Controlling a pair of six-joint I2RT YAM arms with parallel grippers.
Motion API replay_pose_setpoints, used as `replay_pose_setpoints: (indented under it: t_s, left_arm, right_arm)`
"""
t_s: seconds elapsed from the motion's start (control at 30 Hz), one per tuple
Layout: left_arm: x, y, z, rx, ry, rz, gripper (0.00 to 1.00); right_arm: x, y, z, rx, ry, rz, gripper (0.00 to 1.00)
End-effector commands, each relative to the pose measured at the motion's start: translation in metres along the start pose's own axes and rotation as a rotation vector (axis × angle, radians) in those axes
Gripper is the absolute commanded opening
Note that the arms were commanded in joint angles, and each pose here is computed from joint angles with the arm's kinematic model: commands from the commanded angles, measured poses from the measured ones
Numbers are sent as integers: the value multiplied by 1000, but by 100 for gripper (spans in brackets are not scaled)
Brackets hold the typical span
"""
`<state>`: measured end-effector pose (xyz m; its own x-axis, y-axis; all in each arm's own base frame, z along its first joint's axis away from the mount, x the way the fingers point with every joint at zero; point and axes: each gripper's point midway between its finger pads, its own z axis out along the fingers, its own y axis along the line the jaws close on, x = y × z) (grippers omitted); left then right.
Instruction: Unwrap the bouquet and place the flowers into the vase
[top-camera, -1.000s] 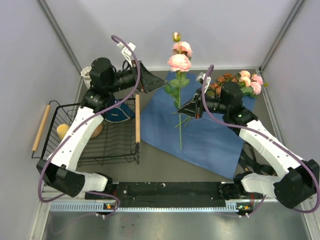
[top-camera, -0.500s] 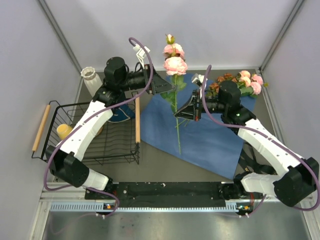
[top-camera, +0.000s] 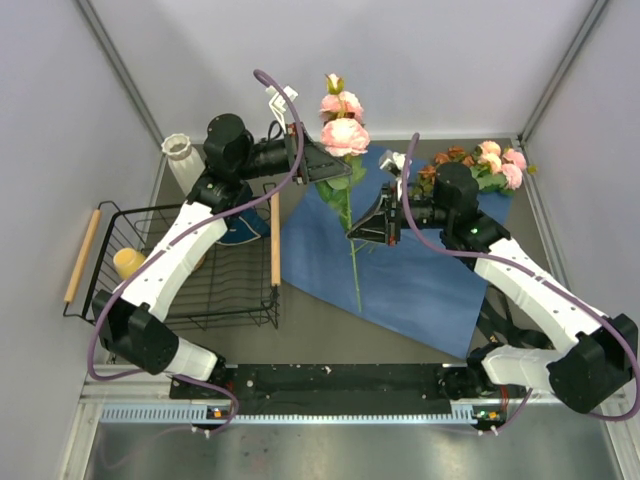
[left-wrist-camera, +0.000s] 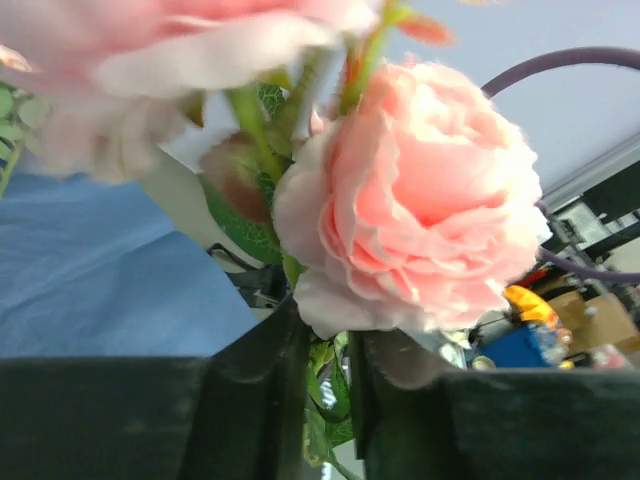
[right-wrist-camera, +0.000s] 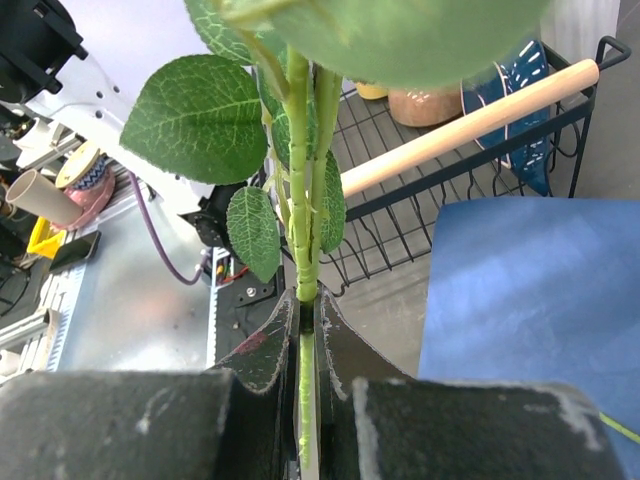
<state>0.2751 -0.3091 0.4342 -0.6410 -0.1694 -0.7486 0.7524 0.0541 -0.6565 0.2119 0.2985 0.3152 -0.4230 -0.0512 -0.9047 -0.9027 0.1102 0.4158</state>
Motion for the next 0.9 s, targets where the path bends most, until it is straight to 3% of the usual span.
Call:
replay_pose_setpoints:
  t_s: [0.0,0.03,0.1,0.13,0.2,0.23,0.33,0.4,0.5,0.67,0.87]
  left_arm:
    - [-10,-15,-1,36,-26,87,6]
    - [-10,-16,-2,26,-25,87,0]
    - [-15,-15,-3,1,-45,123,0]
    - [-17,-14,-4,-16,-48,129,0]
    - [-25,-14,-7,-54,-79,190,0]
    - [-33,-19,-9,-67,-99,227,0]
    - [-59,-16,-22,-211,-160,329,0]
    - [-76,-11,-38,-317,-198,407,0]
    - [-119,-21,-66,-423,-336,528,0]
    - [-199,-32,-143,-816,-610,753,0]
    - [-261,-47,-233,-1175,-919,912,0]
  right_arm:
    - [-22,14,0,-31,-38,-97,0]
    - [-23,13,0,-17,-41,-97,0]
    - [-29,2,-1,57,-65,-96,17]
    - [-27,-1,-2,81,-60,-75,37]
    - [-33,-21,-6,223,-85,-28,64]
    - [-35,-31,-12,303,-96,0,82]
    - [-39,-66,-44,626,-141,102,99]
    - [-32,-86,-74,817,-163,163,99]
    - [-28,-87,-101,908,-198,166,99]
    - [-12,-86,-116,937,-185,153,99]
    - [24,-89,-105,893,-118,231,99]
